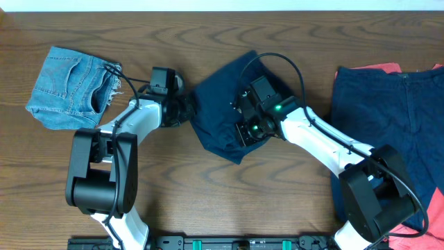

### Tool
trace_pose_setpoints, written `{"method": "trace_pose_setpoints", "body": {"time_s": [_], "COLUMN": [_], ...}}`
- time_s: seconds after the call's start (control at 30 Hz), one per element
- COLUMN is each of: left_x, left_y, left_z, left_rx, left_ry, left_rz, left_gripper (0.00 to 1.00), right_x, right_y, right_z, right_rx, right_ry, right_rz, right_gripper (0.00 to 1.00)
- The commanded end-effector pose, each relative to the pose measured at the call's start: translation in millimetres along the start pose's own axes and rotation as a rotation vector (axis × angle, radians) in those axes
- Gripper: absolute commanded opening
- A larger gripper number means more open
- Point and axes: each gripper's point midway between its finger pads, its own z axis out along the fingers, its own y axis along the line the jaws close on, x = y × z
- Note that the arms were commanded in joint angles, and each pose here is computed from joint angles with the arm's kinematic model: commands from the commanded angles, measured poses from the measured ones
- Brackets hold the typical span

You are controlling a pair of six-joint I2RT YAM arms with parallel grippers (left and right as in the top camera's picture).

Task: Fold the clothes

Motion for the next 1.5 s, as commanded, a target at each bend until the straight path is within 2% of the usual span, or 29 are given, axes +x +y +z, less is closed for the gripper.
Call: {"method": "trace_pose_setpoints", "body": {"time_s": [0.0,0.07,0.2,0.27,0.3,0.37,0.43,0.63,0.9,1.07,1.37,1.4,1.47], "left_x": [-10,0,30,44,49,55,58,63,63,74,97,99,102], "left_y": [-36,-41,-33,-29,-27,-26,-25,-20,-10,-18,-27,-26,-21], "left_z": [-14,-24,-45,-54,-56,-58,-55,-36,-4,23,77,80,84], "left_rx": [0.135,0.142,0.095,0.075,0.067,0.065,0.064,0.069,0.059,0.107,0.098,0.092,0.07], "left_ry": [0.026,0.08,0.185,0.233,0.252,0.276,0.286,0.282,0.294,0.348,0.384,0.387,0.389], "left_rz": [0.097,0.098,0.102,0.107,0.097,0.084,0.082,0.082,-0.036,-0.095,-0.132,-0.129,-0.129], "left_gripper": [0.17,0.31,0.52,0.67,0.78,0.91,1.0,0.98,0.98,0.98,0.99,0.94,0.66], "right_x": [-7,-16,-39,-46,-49,-51,-50,-27,9,10,11,11,12], "right_y": [-3,-10,-40,-58,-71,-93,-118,-163,-157,-154,-153,-153,-153], "right_z": [2,-1,-11,-18,-22,-28,-33,-21,29,34,34,34,34], "right_rx": [0.005,0.006,0.068,0.099,0.118,0.156,0.2,0.226,0.132,0.129,0.129,0.129,0.129], "right_ry": [-0.023,-0.058,-0.15,-0.184,-0.2,-0.217,-0.229,-0.155,0.027,0.037,0.04,0.041,0.045], "right_rz": [0.009,0.017,0.081,0.129,0.168,0.231,0.303,0.471,0.507,0.506,0.496,0.496,0.498], "right_gripper": [0.02,0.02,0.04,0.04,0.04,0.06,0.07,0.07,0.02,0.02,0.01,0.02,0.01]}}
